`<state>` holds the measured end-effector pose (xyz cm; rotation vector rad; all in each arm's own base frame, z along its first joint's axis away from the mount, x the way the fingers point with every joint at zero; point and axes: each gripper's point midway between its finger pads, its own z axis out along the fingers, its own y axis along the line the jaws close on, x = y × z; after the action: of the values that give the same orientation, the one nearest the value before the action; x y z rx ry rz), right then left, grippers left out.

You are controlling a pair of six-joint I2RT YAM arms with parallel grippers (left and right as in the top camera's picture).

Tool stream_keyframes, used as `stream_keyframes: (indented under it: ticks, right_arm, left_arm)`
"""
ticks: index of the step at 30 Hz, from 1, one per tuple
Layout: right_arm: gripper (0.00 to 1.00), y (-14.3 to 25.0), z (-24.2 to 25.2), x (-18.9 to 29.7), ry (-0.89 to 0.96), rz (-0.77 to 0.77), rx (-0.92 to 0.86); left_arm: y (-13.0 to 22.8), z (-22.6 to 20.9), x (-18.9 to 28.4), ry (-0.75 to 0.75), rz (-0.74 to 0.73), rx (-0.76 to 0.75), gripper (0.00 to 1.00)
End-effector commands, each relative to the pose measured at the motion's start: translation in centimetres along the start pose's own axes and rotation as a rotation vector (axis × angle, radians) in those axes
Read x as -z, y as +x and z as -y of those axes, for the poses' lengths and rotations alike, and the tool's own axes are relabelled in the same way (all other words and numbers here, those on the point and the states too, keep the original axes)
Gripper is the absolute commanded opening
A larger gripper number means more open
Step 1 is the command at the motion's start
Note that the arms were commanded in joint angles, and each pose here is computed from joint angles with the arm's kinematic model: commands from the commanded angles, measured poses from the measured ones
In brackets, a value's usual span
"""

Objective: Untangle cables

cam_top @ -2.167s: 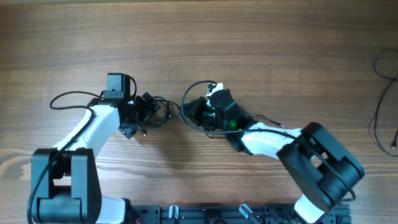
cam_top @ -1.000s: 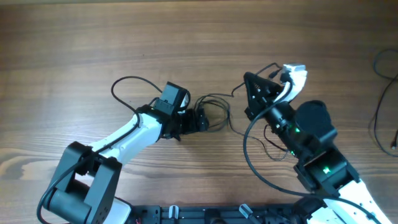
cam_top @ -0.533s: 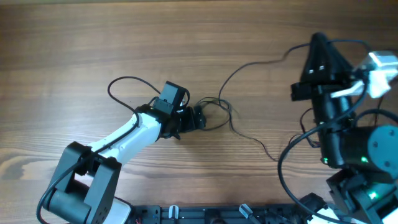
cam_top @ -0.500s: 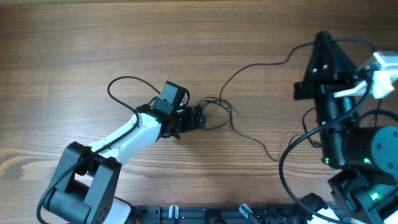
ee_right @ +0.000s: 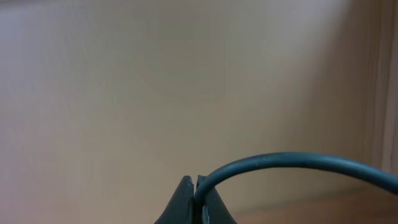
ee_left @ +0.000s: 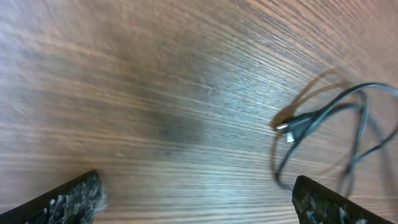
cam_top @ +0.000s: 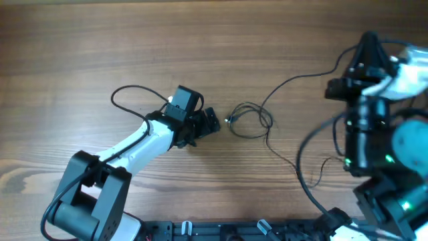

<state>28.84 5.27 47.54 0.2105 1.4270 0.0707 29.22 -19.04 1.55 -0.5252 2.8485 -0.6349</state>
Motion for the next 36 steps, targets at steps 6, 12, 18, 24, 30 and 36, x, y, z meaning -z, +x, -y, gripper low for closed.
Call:
stream_keyframes:
  ticks: [6,12,18,24,30,36]
  right_arm:
    - [0.04,6.1,-1.8,-3.6,0.037,-0.162,0.023]
    - [0.04,8.1,-1.7,-3.6,0.059,-0.225,-0.031]
    - [0.05,9.3,-1.2,-3.2,0.069,-0.278,0.010]
    - [0.04,10.2,-0.1,-2.8,0.123,-0.310,0.054]
    - [0.04,10.4,3.7,-2.4,0.280,-0.324,0.117]
    - [0.04,10.1,5.8,-2.5,0.328,-0.322,0.060]
  left_arm:
    - [4.8,4.9,-1.9,0.130,-0.106,0.089,0.86]
    - [3.0,5.7,-2.1,0.112,0.058,0.040,0.70]
    - [2.2,5.7,-2.2,0.074,0.169,0.010,0.67]
    - [2.3,5.8,-3.7,0.052,0.217,-0.024,0.57]
    - [2.1,4.3,-5.9,-0.019,0.265,-0.053,0.58]
    - [0.3,3.7,-5.6,-0.104,0.360,-0.301,0.52]
